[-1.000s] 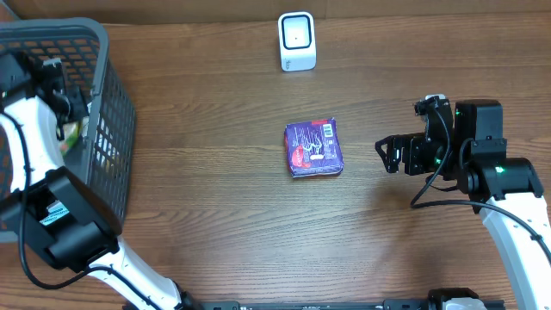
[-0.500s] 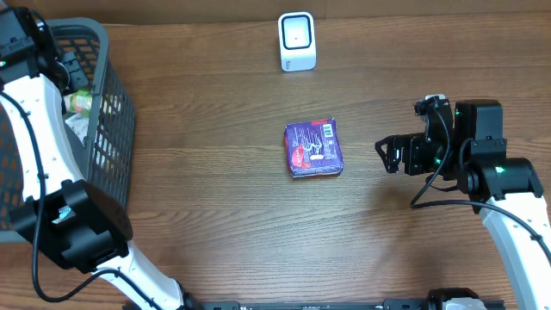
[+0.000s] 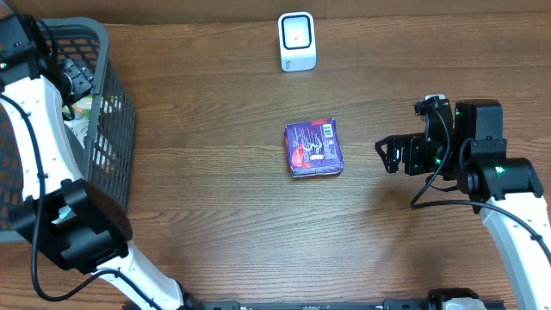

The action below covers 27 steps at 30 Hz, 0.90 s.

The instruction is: Scan the item barcode

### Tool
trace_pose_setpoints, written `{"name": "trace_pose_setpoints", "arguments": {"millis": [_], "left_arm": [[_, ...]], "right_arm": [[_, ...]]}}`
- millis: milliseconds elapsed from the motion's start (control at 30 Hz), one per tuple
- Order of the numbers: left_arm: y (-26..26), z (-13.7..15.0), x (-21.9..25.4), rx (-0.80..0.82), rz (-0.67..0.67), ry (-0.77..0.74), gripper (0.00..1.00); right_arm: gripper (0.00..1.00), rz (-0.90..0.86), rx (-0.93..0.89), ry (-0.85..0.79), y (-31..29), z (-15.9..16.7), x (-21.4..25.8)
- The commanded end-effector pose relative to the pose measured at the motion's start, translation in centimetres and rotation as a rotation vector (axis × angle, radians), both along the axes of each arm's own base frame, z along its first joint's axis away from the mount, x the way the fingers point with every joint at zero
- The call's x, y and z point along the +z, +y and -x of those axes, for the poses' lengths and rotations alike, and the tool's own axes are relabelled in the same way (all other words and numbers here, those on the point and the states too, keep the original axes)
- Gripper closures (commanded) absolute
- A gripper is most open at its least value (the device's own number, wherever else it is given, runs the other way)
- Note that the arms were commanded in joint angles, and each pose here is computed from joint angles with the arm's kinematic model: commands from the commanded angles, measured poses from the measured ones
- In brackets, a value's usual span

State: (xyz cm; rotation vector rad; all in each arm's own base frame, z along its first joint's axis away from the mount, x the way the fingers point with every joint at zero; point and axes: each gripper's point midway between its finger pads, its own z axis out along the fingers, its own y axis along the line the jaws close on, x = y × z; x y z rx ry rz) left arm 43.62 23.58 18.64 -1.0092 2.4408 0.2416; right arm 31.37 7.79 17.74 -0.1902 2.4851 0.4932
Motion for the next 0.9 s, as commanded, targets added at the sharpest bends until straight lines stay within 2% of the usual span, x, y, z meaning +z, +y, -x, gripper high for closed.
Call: {"name": "trace_pose_setpoints", "arguments": {"millis": [0, 133, 500, 867], "left_arm": [[-0.4, 0.9, -1.8, 0.190, 0.095, -0.047, 0.14], [-0.3, 0.4, -4.2, 0.310, 0.140, -0.109, 0.16], [1.1, -2.2, -7.5, 0.322, 0.099, -0.280, 0.14], [1.5, -2.4, -12.4, 0.336, 0.098, -0.218, 0.11]], "right_arm": [[0.00, 0.000, 0.000, -0.027, 0.0, -0.4, 1.0], [0.00, 0.000, 0.000, -0.028, 0.0, -0.4, 1.0], [0.00, 0.000, 0.000, -0.027, 0.0, -0.4, 1.0], [0.00, 0.000, 0.000, -0.028, 0.0, -0.4, 1.0]]}}
